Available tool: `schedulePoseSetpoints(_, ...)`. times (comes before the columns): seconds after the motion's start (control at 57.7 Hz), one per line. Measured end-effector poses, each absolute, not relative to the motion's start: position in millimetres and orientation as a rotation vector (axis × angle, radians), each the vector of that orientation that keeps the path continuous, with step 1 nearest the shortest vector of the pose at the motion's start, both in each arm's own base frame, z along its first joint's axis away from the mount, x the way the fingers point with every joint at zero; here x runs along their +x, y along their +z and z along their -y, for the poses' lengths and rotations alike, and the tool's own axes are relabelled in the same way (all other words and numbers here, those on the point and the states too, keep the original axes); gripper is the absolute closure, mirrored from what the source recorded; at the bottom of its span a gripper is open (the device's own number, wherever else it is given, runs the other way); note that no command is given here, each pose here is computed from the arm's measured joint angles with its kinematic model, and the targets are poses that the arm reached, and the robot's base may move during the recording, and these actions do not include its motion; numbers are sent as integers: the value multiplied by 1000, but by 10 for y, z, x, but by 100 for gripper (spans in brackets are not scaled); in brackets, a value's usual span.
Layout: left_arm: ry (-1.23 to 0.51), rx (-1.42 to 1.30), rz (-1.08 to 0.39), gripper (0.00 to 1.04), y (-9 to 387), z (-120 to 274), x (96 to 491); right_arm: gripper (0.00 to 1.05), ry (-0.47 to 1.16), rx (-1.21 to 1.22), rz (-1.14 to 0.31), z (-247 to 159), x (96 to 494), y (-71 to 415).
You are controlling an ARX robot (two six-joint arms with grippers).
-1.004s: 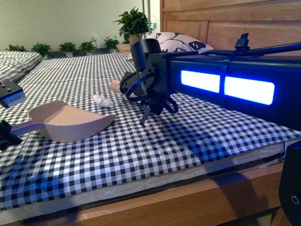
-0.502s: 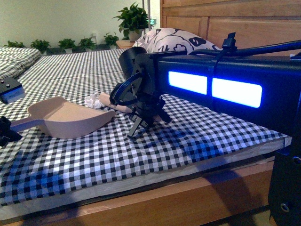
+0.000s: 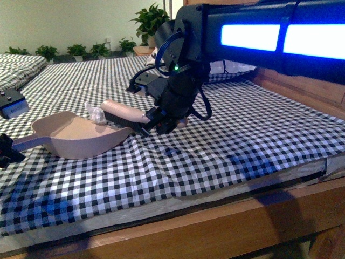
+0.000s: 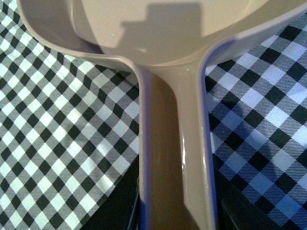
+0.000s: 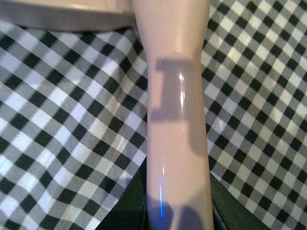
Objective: Clean up trash
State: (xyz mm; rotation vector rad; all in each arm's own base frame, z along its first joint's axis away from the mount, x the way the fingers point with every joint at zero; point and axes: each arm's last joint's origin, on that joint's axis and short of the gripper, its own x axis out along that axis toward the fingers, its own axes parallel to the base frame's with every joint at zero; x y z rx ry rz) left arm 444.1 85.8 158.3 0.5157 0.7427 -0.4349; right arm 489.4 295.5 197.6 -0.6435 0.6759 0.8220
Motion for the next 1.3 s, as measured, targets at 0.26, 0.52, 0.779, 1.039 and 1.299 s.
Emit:
schedulePoseSetpoints(0.26, -434, 516, -743, 78, 1583, -858, 4441, 86, 735, -626, -585, -2605, 4915, 2405)
schedulePoseSetpoints(0.52, -434, 516, -743, 78, 1583, -859, 4440, 86, 536, -762, -533, -2682, 5065, 2101)
schedulePoseSetpoints(0.779, -435, 515, -743, 78, 1581, -859, 4440, 86, 541, -855, -627, -3064, 5046, 1417)
schedulePoseSetpoints(1.039, -434, 516, -743, 78, 1581, -860, 4440, 86, 478, -846, -545, -3281, 5010, 1433)
schedulePoseSetpoints(1.299, -434, 516, -743, 78, 1581, -860, 4440, 86, 554, -843, -532, -3490, 4901, 1274)
